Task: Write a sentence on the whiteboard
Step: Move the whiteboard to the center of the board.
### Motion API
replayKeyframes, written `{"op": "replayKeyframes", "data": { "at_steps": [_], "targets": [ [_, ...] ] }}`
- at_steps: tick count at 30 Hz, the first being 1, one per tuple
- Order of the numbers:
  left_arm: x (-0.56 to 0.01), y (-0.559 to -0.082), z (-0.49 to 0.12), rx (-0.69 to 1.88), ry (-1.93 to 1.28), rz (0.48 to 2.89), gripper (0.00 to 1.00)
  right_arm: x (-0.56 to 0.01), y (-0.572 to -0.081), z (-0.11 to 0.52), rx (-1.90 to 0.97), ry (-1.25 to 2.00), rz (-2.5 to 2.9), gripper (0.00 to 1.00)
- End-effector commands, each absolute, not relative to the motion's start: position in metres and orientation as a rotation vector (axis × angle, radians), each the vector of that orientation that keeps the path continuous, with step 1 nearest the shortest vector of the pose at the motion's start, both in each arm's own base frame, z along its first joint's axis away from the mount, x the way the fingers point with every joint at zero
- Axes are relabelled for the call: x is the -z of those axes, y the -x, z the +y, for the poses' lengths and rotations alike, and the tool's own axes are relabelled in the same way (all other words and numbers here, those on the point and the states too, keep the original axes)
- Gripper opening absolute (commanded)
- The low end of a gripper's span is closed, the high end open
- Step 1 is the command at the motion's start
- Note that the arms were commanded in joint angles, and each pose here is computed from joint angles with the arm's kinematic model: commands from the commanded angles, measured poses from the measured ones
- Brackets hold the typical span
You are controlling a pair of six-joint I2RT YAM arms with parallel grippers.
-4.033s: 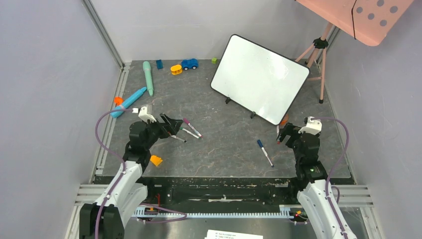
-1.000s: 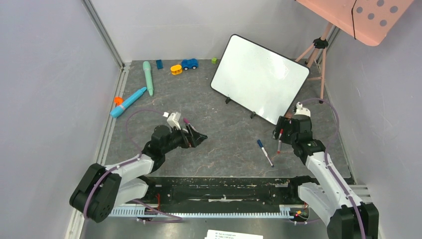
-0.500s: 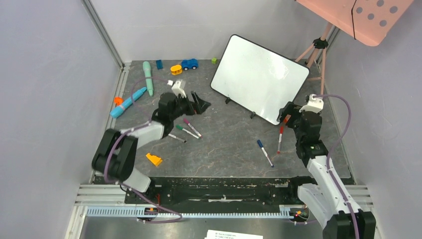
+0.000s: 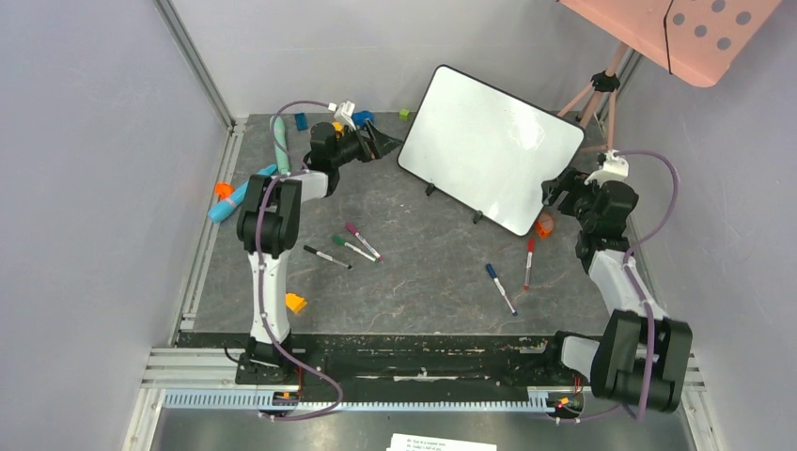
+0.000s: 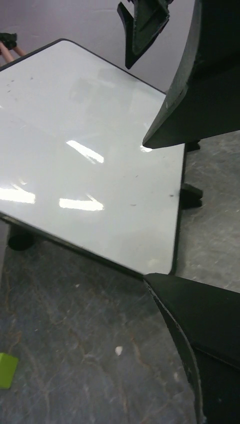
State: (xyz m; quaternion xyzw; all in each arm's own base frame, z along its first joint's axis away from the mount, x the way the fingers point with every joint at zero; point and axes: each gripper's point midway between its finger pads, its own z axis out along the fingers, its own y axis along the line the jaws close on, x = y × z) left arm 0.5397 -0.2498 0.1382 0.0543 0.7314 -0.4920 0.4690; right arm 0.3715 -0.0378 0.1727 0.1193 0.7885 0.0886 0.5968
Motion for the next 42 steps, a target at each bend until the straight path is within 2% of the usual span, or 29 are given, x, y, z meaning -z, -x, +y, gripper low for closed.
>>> {"op": "replayKeyframes", "data": {
  "at_steps": [1, 10, 20, 23, 27, 29, 33, 36, 37, 42],
  "targets": [
    [-0.163, -0.562, -0.26, 1.304, -0.228, 1.695, 1.0, -0.209, -0.401, -0.024, -0.332, -0.15, 1.694, 0.79],
    [-0.149, -0.593, -0.284, 1.448, -0.265, 1.659, 0.94, -0.208, -0.433, -0.019, -0.496, -0.129, 1.646, 0.69],
    [-0.129, -0.601, -0.314, 1.492, -0.275, 1.686, 0.87, -0.198, -0.437, -0.012, -0.553, -0.114, 1.667, 0.64],
    [-0.129, -0.597, -0.318, 1.525, -0.278, 1.675, 0.84, -0.192, -0.435, -0.012, -0.547, -0.113, 1.69, 0.56],
    [-0.135, -0.587, -0.321, 1.582, -0.3, 1.637, 0.75, -0.186, -0.433, -0.01, -0.566, -0.118, 1.707, 0.51],
    [-0.138, -0.575, -0.322, 1.605, -0.356, 1.599, 0.74, -0.183, -0.432, -0.009, -0.574, -0.122, 1.719, 0.46],
    [-0.139, -0.563, -0.318, 1.601, -0.368, 1.6, 0.7, -0.173, -0.428, -0.008, -0.577, -0.13, 1.747, 0.44],
    [-0.141, -0.548, -0.316, 1.592, -0.427, 1.595, 0.47, -0.169, -0.424, -0.004, -0.595, -0.126, 1.758, 0.41],
    [-0.141, -0.544, -0.314, 1.592, -0.441, 1.596, 0.45, -0.167, -0.423, -0.002, -0.602, -0.121, 1.762, 0.41],
    [-0.138, -0.524, -0.301, 1.526, -0.424, 1.619, 0.44, -0.162, -0.416, 0.005, -0.614, -0.099, 1.787, 0.41]
  ]
}}
